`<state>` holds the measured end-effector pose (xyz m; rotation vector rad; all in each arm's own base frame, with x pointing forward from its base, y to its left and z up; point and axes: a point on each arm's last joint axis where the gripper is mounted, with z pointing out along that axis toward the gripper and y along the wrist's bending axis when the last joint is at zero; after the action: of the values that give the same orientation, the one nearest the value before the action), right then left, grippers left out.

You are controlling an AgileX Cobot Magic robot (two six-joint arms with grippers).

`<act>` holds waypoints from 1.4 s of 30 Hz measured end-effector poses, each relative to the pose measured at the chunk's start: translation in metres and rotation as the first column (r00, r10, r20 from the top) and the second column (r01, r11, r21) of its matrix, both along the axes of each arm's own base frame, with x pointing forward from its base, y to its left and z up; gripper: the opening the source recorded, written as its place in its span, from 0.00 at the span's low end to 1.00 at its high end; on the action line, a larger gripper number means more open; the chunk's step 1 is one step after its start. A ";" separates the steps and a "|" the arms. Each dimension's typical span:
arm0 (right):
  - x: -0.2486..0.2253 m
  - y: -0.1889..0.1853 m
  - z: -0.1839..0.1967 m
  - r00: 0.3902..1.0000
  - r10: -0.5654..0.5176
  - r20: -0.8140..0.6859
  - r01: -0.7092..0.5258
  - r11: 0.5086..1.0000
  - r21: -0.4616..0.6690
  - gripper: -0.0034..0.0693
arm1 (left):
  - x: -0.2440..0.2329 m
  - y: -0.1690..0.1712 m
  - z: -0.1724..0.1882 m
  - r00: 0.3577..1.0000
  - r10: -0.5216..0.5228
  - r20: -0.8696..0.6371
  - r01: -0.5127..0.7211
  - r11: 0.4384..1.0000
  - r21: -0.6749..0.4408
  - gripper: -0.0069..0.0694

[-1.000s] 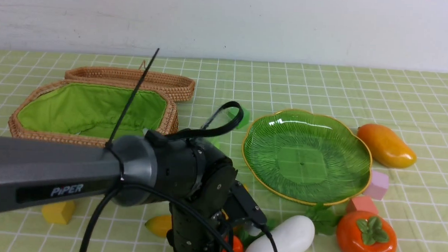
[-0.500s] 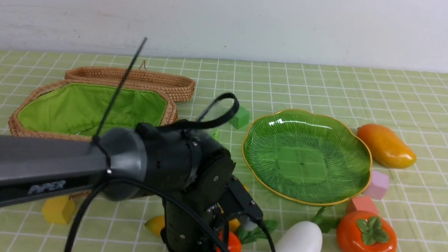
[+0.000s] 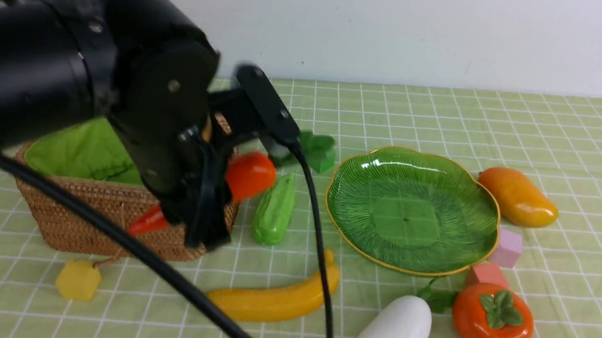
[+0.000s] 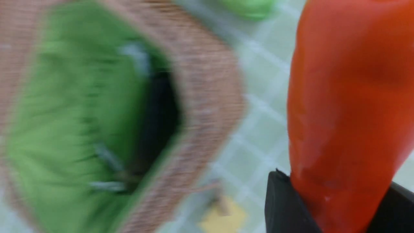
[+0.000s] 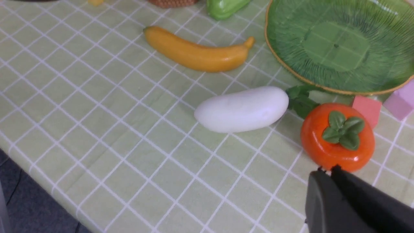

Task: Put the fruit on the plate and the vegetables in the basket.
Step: Use the left arm to grab a carrot and put it into the left basket, then use the left arm to grab a banana and put it into the right plate

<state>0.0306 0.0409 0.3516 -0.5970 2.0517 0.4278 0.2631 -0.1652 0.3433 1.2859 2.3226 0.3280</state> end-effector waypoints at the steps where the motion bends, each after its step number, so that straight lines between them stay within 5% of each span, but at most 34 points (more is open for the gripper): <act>1: 0.002 0.001 0.003 0.999 -0.005 0.031 0.004 1.000 0.018 0.10 | 0.008 0.009 0.006 1.000 0.004 0.025 -0.004 1.000 0.002 0.45; 13: 0.010 0.008 0.043 0.897 -0.017 0.442 -0.083 0.975 0.206 0.11 | 0.078 0.110 0.014 0.975 -0.084 0.204 0.053 0.987 0.152 0.45; 25: 0.008 0.011 0.048 0.873 0.012 0.488 -0.131 0.969 0.211 0.12 | 0.115 0.122 -0.021 0.973 -0.093 0.213 0.057 0.984 0.171 0.46; 32: 0.008 0.011 0.048 0.872 0.013 0.490 -0.131 0.969 0.208 0.12 | 0.114 0.122 -0.020 0.973 -0.091 0.211 0.055 0.984 0.169 0.78; 37: 0.008 0.011 0.047 0.872 0.015 0.489 -0.133 0.969 0.207 0.12 | 0.102 0.121 -0.005 0.973 -0.025 0.230 0.005 0.996 0.089 0.95; 42: 0.005 0.014 0.043 0.887 0.067 0.457 -0.169 0.968 0.184 0.12 | 0.076 0.090 0.013 0.979 0.077 0.190 -0.042 0.982 -0.186 0.85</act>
<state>0.0356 0.0548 0.3949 -0.6223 1.5080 0.5267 0.3392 -0.0754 0.3566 1.0488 2.1713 0.2449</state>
